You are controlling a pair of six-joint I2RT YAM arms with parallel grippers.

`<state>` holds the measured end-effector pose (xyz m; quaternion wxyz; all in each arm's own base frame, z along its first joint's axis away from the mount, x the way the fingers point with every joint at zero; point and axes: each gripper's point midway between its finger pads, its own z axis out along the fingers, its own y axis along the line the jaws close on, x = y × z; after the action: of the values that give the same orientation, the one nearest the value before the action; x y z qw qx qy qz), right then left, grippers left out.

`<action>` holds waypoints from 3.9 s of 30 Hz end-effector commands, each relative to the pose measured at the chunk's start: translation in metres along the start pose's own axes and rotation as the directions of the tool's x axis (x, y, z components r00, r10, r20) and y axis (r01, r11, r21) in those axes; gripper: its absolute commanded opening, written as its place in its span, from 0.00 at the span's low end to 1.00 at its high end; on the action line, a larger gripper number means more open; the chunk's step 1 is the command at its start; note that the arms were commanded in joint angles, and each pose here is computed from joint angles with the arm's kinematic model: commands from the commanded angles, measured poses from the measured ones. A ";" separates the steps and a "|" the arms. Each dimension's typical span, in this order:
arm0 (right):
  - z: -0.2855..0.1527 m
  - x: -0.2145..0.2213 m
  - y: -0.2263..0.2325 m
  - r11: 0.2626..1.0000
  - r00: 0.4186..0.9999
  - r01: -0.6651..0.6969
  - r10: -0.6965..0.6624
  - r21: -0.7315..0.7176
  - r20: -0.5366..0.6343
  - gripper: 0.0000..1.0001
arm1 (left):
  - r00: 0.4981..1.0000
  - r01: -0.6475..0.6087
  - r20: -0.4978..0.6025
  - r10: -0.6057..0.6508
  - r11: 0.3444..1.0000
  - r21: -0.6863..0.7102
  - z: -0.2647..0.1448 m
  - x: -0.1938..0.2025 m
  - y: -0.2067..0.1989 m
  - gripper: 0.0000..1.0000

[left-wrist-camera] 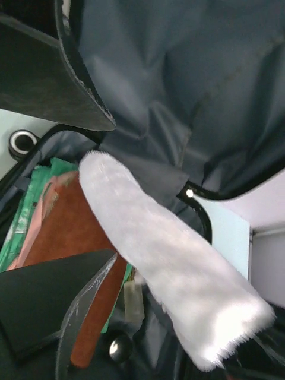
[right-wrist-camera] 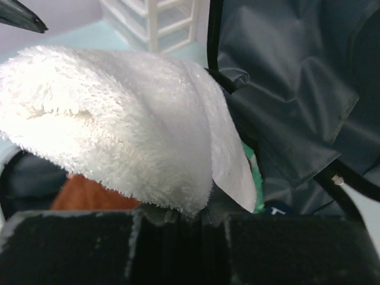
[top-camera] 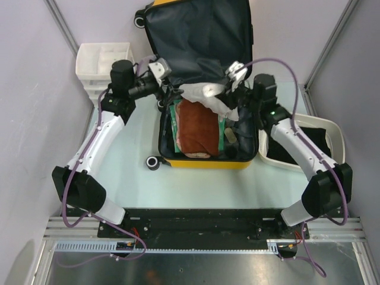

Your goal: Open, take out, and arrange the luggage

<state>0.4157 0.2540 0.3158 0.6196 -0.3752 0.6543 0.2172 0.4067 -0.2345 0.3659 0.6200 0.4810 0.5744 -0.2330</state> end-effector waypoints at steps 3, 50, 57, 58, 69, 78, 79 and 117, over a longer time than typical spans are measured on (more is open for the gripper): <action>-0.053 -0.057 0.017 0.878 0.887 -0.461 0.461 -0.129 -0.029 0.00 | 0.995 0.082 0.062 -0.077 0.992 -0.093 -0.015 -0.031 0.017 0.86; -0.323 0.269 -0.219 0.504 0.767 -0.420 0.642 0.755 -0.001 0.00 | 0.976 0.214 -0.039 -0.212 0.976 0.036 0.022 0.039 -0.031 0.87; -0.334 0.274 -0.220 0.462 0.755 -0.305 0.650 0.833 -0.084 0.59 | 0.958 0.277 -0.074 -0.277 0.961 -0.010 0.017 0.054 -0.035 0.87; -0.332 0.272 -0.216 0.465 0.750 -0.301 0.655 0.832 -0.095 0.68 | 0.953 0.290 -0.081 -0.291 0.957 -0.020 0.016 0.056 -0.035 0.88; -0.261 0.114 -0.158 0.779 0.949 -0.140 0.281 0.611 -0.142 0.97 | 0.839 0.498 -0.210 -0.502 0.864 -0.076 -0.006 0.108 -0.073 0.83; -0.120 0.065 0.021 0.995 0.982 0.073 -0.084 -0.071 -0.166 0.98 | 0.875 0.398 -0.313 -0.370 0.917 0.027 -0.033 0.139 -0.111 0.58; -0.110 0.071 0.036 0.988 0.978 0.087 -0.109 -0.129 -0.180 0.97 | 0.866 0.416 -0.317 -0.386 0.909 0.028 -0.034 0.140 -0.116 0.56; -0.025 0.094 0.113 0.937 0.973 0.120 -0.177 -0.329 -0.150 0.71 | 0.299 0.887 -0.351 -0.887 0.394 -0.241 -0.022 0.208 -0.179 0.50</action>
<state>0.3099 0.2768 0.1850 0.4746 -0.5378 0.6546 0.2389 0.2920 -0.2378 0.1141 0.2379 0.1454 0.8592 -0.4289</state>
